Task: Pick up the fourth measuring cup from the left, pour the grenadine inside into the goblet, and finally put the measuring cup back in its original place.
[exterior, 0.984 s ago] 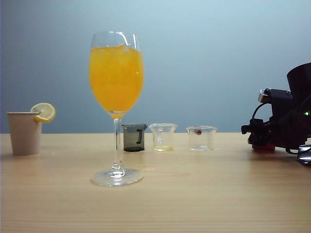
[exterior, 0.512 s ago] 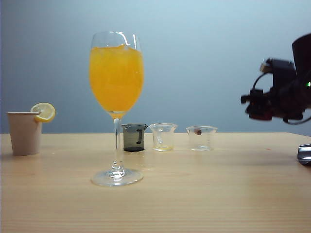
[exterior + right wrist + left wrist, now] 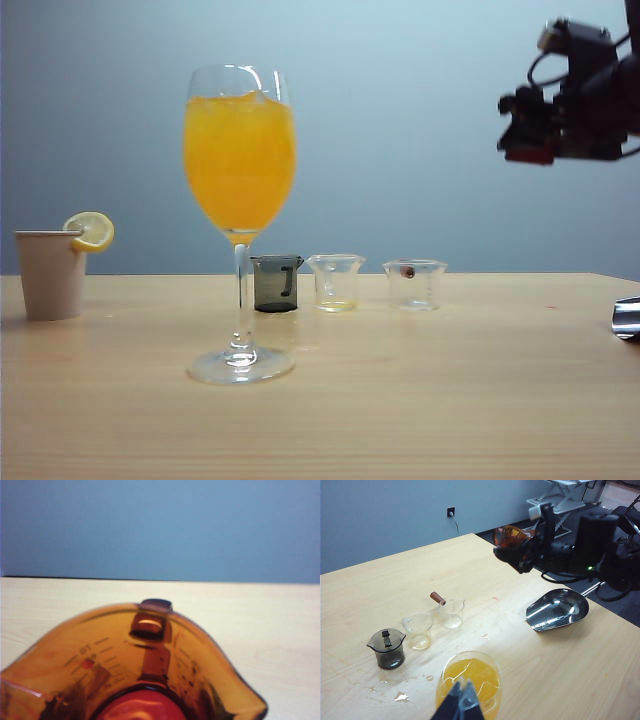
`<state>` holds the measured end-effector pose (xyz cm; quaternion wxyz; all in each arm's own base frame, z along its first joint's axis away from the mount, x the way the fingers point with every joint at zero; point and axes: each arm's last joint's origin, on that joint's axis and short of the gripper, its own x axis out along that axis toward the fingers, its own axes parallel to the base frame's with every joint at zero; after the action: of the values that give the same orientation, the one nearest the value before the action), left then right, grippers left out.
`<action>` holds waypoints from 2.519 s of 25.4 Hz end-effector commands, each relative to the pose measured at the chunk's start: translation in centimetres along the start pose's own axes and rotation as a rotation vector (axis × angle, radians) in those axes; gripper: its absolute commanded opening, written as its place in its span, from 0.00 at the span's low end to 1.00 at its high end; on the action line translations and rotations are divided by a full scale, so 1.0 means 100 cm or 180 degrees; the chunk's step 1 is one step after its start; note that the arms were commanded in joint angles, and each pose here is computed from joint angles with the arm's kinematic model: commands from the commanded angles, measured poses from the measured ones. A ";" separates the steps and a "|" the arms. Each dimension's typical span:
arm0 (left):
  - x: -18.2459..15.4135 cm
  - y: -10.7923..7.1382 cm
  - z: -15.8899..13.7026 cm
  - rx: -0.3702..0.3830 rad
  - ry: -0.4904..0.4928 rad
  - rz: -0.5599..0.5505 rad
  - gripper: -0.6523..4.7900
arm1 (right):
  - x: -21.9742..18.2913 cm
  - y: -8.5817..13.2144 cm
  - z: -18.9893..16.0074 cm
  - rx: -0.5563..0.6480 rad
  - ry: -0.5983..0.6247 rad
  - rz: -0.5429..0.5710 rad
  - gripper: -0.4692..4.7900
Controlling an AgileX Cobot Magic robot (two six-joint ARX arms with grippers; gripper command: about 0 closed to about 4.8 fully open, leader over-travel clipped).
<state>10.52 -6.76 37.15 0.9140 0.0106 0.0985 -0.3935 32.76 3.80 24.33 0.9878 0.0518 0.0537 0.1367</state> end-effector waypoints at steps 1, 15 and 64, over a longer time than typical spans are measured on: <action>-0.001 0.000 0.003 0.0011 -0.0064 -0.0006 0.11 | -0.012 0.012 0.017 -0.0021 -0.0062 0.0131 0.19; -0.001 -0.001 0.003 0.0011 -0.0061 -0.0017 0.11 | -0.037 0.102 0.032 -0.0094 0.0009 0.1012 0.19; -0.001 -0.001 0.002 -0.0005 -0.0014 -0.0101 0.11 | -0.059 0.207 0.040 -0.1771 0.0182 0.1383 0.18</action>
<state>10.45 -6.80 37.07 0.9086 0.0097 0.1033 -0.4047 22.01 21.56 30.64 0.9055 -0.2198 0.0492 0.3597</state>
